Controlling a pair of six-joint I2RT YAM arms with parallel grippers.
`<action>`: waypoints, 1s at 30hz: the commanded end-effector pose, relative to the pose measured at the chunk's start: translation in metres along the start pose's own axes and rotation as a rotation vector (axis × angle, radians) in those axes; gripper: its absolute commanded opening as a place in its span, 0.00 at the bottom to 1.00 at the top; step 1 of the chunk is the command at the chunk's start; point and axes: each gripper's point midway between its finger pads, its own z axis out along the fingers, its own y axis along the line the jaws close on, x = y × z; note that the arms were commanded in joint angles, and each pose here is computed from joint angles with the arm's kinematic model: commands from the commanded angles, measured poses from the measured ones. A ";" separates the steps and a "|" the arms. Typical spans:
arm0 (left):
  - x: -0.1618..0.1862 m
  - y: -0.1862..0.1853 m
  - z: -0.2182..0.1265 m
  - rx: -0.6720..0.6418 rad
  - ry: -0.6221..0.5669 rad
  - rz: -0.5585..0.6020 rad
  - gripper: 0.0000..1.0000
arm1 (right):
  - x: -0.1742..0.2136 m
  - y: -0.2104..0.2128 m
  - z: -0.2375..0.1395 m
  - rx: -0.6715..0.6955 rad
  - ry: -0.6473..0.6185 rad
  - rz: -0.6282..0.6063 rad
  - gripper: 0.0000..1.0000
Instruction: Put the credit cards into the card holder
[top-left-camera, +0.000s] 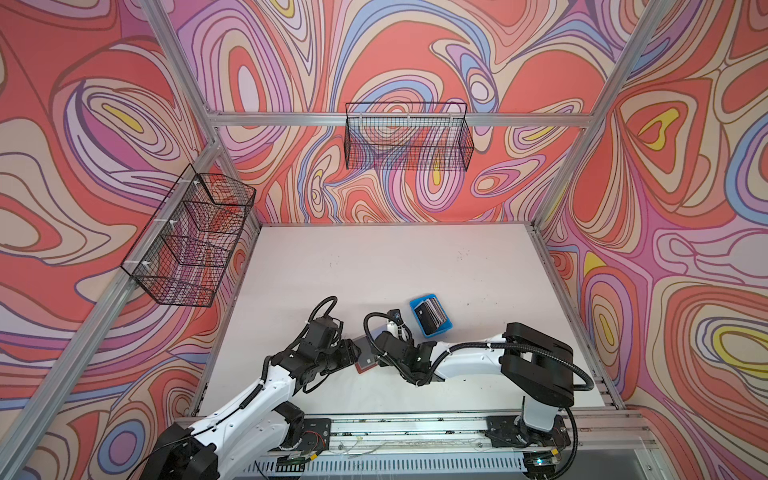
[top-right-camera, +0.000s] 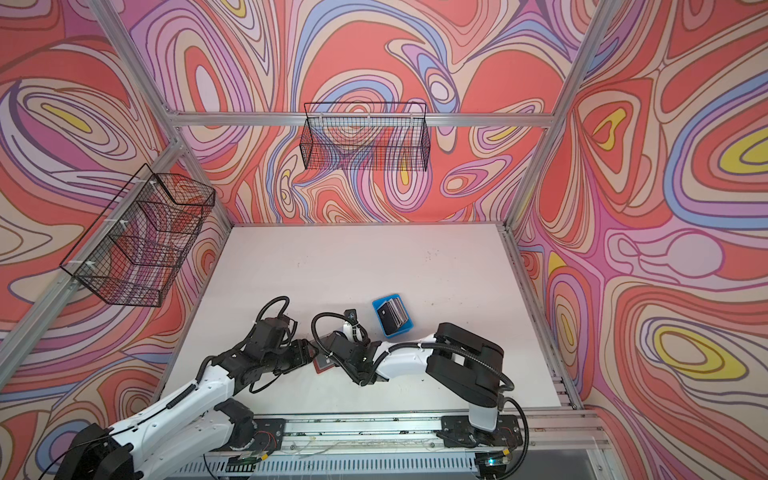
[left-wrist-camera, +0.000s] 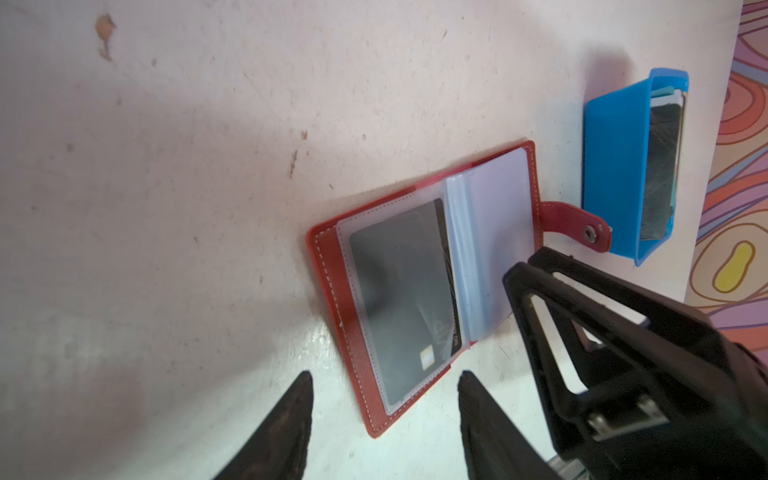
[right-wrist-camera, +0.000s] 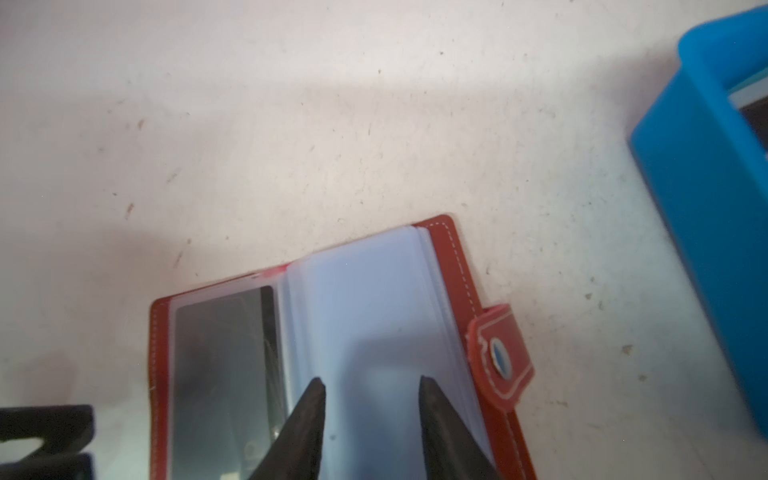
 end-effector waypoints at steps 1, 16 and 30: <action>0.002 0.001 0.002 0.013 0.004 -0.028 0.59 | 0.003 -0.011 0.008 0.041 0.019 -0.029 0.39; 0.002 -0.001 0.007 0.030 0.007 -0.029 0.59 | 0.012 -0.014 0.016 0.037 0.054 -0.024 0.38; 0.001 0.004 0.014 0.009 0.009 -0.038 0.59 | 0.035 0.027 0.011 -0.161 0.135 0.054 0.36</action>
